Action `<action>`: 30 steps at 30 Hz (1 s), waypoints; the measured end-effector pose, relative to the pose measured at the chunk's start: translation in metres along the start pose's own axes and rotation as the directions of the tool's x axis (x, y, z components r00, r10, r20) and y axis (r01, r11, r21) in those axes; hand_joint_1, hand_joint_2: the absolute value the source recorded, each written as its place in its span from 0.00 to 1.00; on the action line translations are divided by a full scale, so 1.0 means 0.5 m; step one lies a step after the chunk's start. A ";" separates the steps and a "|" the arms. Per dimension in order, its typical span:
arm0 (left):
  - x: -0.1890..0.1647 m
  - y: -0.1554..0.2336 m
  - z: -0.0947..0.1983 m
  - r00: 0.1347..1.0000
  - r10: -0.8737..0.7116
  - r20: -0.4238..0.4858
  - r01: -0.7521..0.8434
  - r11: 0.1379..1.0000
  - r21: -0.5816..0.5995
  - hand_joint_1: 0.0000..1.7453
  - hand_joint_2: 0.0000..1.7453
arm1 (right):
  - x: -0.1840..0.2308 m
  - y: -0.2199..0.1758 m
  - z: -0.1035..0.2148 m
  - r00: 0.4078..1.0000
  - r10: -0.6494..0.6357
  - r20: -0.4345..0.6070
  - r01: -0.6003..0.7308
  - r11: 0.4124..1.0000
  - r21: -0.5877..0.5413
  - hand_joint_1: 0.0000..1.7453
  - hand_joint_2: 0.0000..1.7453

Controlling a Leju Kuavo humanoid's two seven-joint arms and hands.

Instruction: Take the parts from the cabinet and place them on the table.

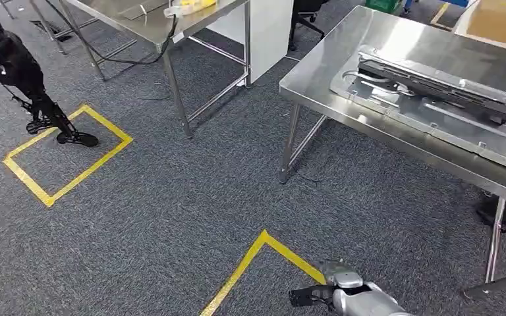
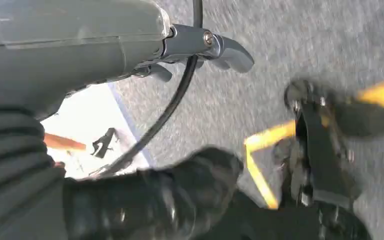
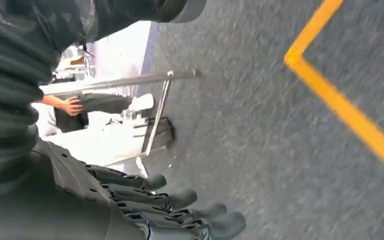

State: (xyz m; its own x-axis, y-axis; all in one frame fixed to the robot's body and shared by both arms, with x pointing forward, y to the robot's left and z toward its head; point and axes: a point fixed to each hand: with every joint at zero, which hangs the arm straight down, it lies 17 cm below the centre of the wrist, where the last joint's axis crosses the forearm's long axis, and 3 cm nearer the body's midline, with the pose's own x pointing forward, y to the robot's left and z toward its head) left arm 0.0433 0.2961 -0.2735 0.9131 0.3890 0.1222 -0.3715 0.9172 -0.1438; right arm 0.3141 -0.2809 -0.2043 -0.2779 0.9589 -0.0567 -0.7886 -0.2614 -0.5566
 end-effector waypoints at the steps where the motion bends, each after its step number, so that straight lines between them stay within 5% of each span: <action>1: 0.000 0.000 0.000 1.000 0.000 0.000 0.000 1.000 0.000 0.00 0.00 | 0.004 0.018 0.002 1.000 -0.003 0.001 0.003 1.000 0.018 0.00 1.00; 16: 0.011 0.000 -0.003 1.000 -0.027 0.002 0.027 1.000 0.013 0.00 0.00 | 0.037 0.136 0.022 1.000 0.027 -0.015 -0.024 0.987 0.159 0.00 1.00; 30: 0.023 0.011 -0.002 0.999 -0.050 0.007 0.050 0.998 0.027 0.00 0.00 | 0.068 0.155 0.027 0.999 0.012 0.034 -0.018 0.983 0.181 0.00 1.00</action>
State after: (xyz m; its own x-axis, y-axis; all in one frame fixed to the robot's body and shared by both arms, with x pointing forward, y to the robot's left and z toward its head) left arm 0.0522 0.3056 -0.2740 0.9294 0.3431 0.1360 -0.3299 0.9375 -0.1108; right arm 0.2360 -0.2702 -0.2384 -0.3058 0.9514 -0.0357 -0.8698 -0.2944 -0.3959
